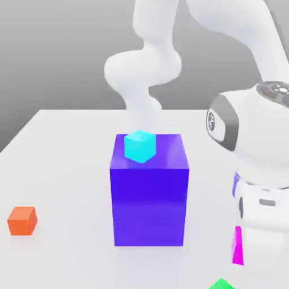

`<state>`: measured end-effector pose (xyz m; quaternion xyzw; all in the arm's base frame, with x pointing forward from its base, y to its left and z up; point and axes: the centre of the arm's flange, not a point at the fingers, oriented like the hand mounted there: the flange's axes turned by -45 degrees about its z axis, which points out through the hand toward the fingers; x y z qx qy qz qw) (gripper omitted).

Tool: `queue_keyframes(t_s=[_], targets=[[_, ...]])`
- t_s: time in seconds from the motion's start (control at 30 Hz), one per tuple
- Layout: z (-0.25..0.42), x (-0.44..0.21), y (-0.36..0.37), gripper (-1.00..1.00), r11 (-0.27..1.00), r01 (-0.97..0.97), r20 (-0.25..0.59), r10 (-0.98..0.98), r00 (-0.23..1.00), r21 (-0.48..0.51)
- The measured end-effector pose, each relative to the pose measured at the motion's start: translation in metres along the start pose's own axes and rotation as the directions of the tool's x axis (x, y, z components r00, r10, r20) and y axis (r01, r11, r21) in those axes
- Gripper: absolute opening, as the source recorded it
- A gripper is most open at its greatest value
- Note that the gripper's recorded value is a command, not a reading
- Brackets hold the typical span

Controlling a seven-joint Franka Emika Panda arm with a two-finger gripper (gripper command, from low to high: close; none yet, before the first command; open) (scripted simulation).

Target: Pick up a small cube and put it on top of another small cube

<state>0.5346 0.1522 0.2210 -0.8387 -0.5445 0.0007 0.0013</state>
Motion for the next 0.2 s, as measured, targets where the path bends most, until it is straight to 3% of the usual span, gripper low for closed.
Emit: queue_keyframes(t_s=[0.07,0.1,0.2], targets=[[0.029,-0.003,0.005,-1.00,1.000,-0.023,0.000,0.023,1.000,-0.001],[0.038,-0.004,0.006,1.00,1.000,-0.027,0.000,0.027,1.000,-0.001],[0.038,-0.004,0.006,1.00,1.000,-0.027,0.000,0.027,1.000,-0.001]])
